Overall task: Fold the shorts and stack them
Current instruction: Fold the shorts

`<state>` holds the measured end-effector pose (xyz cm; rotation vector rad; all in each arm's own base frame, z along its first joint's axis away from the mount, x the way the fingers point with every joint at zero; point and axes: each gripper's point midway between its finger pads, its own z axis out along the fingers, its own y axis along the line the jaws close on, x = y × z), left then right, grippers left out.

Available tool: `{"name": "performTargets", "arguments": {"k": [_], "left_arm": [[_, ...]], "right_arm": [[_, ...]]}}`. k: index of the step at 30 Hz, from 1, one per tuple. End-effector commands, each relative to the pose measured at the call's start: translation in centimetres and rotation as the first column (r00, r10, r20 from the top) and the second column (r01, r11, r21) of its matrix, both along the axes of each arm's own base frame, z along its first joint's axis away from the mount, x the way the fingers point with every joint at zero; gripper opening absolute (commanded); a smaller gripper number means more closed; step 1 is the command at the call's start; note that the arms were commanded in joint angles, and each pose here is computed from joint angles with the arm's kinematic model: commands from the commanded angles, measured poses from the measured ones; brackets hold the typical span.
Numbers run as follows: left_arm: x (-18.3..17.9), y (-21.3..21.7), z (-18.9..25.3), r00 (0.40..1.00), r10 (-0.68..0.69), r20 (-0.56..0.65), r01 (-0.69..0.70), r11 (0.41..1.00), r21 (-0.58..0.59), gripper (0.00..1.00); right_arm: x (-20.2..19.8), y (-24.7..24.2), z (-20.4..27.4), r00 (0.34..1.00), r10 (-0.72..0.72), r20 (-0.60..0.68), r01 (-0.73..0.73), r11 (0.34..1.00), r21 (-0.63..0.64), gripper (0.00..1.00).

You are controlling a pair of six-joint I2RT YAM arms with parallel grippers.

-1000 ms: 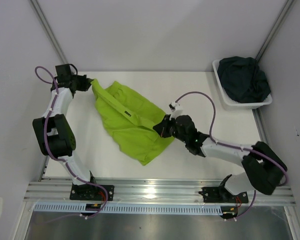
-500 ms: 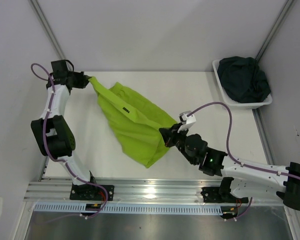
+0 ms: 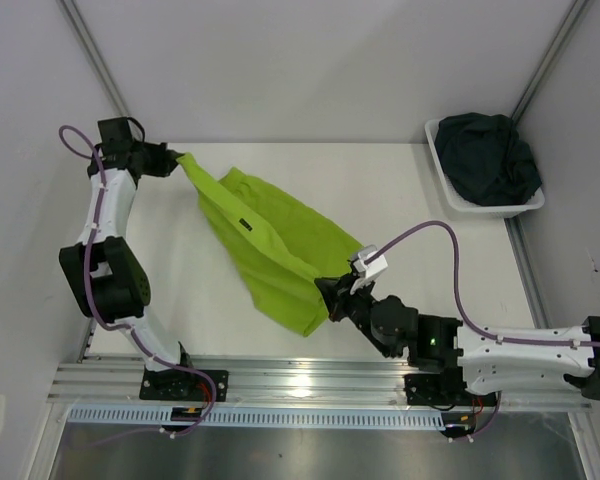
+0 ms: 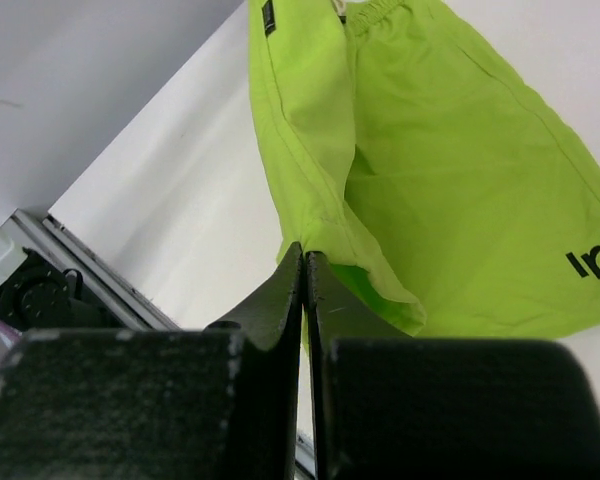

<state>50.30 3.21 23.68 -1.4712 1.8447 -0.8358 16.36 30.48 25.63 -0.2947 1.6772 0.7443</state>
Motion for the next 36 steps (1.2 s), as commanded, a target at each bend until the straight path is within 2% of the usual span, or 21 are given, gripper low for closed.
{"name": "performTargets", "arguments": {"k": [1,9,13,18,24,25,27,28,29,30,32,33,36], "left_arm": [[-1.6,-0.6,5.3,0.992,-0.043,0.119,0.041,0.999,0.023,0.00],[-4.1,-0.1,7.7,0.987,-0.029,0.155,0.021,0.998,0.057,0.00],[-4.6,-0.2,8.4,0.986,-0.023,0.165,0.014,0.998,0.055,0.00],[-3.6,-0.2,8.3,0.987,-0.016,0.162,0.010,0.999,0.039,0.00],[-1.0,-0.8,6.1,0.994,-0.022,0.109,0.019,0.999,0.032,0.00],[-0.6,-0.8,5.8,0.995,-0.016,0.103,0.013,0.999,0.030,0.00],[0.2,-1.0,5.2,0.996,-0.009,0.094,0.005,0.999,0.037,0.00],[0.8,-0.9,3.8,0.998,-0.004,0.066,0.002,1.000,0.031,0.00],[1.2,-0.9,3.6,0.998,-0.003,0.061,0.001,0.999,0.033,0.00],[1.9,-1.2,2.5,0.999,-0.009,0.041,0.008,1.000,0.026,0.00],[2.6,-1.2,1.6,1.000,-0.006,0.026,0.006,1.000,0.030,0.00],[3.0,-1.4,1.3,1.000,-0.010,0.023,0.009,0.999,0.031,0.00],[4.1,-1.5,-0.4,1.000,-0.005,0.001,0.005,1.000,0.031,0.00]], "right_arm": [[-0.5,-1.2,3.8,0.997,-0.062,0.052,0.059,0.997,0.051,0.00],[-3.8,-0.6,3.5,0.995,-0.048,0.083,0.047,0.999,0.011,0.00],[-3.6,-1.4,4.0,0.994,-0.080,0.074,0.079,0.997,0.016,0.00],[-2.1,-3.9,5.2,0.983,-0.170,0.071,0.168,0.985,0.031,0.00],[2.2,-6.3,4.8,0.976,-0.215,0.032,0.214,0.976,0.045,0.00],[2.5,-6.1,4.4,0.985,-0.171,0.028,0.169,0.984,0.049,0.00],[5.0,-7.8,4.1,0.974,-0.225,0.018,0.223,0.973,0.065,0.00],[5.3,-7.6,3.9,0.982,-0.190,0.011,0.189,0.980,0.067,0.00],[7.0,-9.1,3.7,0.970,-0.243,0.003,0.242,0.967,0.075,0.00],[7.3,-8.8,3.6,0.979,-0.204,-0.003,0.204,0.976,0.082,0.00],[8.8,-9.3,3.2,0.979,-0.204,-0.018,0.205,0.975,0.086,0.00],[10.3,-10.6,2.8,0.968,-0.247,-0.032,0.249,0.965,0.087,0.00],[12.4,-10.9,1.3,0.971,-0.225,-0.076,0.232,0.969,0.091,0.00]]}}
